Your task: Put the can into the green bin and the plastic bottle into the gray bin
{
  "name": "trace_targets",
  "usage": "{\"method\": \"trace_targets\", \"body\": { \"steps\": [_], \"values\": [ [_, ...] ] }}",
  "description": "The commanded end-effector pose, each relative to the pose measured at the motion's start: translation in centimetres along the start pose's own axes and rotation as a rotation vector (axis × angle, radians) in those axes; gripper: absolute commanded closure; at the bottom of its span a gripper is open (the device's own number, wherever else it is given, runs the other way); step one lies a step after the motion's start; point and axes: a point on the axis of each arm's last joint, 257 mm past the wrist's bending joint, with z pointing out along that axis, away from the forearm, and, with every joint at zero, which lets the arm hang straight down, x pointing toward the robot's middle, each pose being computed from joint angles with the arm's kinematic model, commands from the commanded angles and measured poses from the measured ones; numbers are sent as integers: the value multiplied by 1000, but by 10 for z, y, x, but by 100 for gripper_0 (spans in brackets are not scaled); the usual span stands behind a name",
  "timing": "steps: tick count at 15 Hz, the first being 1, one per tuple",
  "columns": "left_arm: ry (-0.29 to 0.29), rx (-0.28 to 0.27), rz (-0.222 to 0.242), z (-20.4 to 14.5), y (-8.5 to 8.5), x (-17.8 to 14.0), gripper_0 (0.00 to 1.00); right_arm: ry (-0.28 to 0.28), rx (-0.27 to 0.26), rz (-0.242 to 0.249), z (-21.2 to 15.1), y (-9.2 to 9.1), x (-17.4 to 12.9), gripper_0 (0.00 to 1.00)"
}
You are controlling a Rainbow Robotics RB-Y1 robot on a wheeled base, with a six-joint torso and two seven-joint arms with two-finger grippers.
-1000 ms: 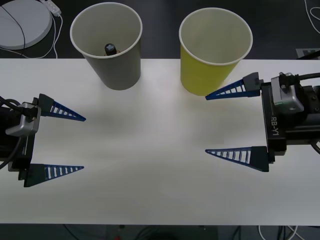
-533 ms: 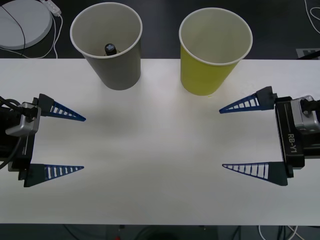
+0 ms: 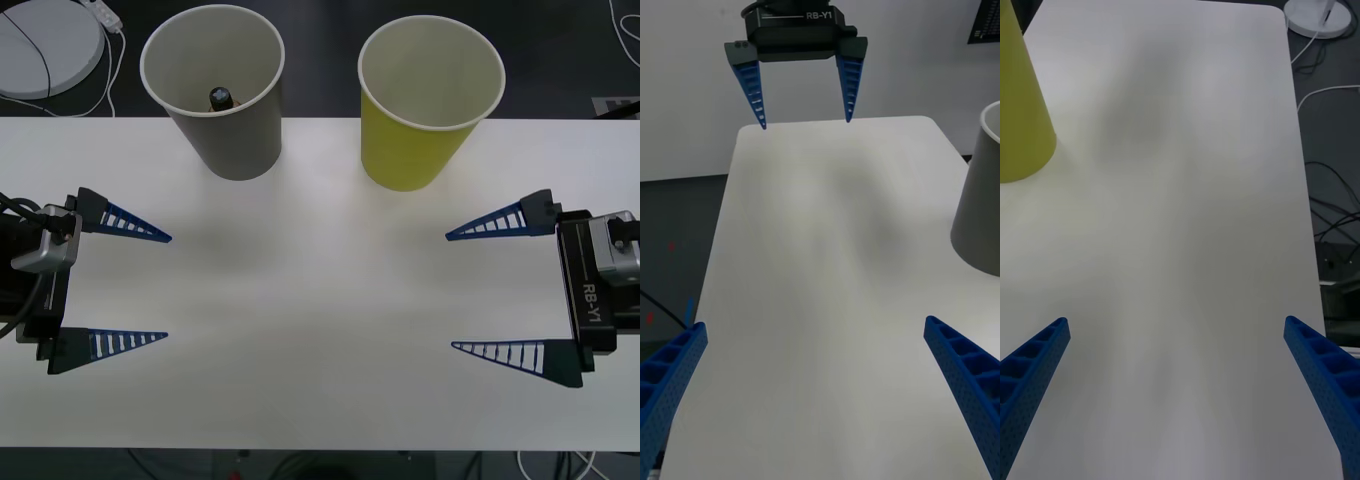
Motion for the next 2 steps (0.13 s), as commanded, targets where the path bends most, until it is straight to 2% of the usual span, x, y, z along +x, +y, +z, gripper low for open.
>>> {"method": "trace_targets", "body": {
  "steps": [1,2],
  "values": [
    [0,0,0,0,0,0,0,-4,1,10,0,0,-1,0],
    [0,0,0,0,0,0,0,-4,1,10,0,0,-1,0]
  ]
}}
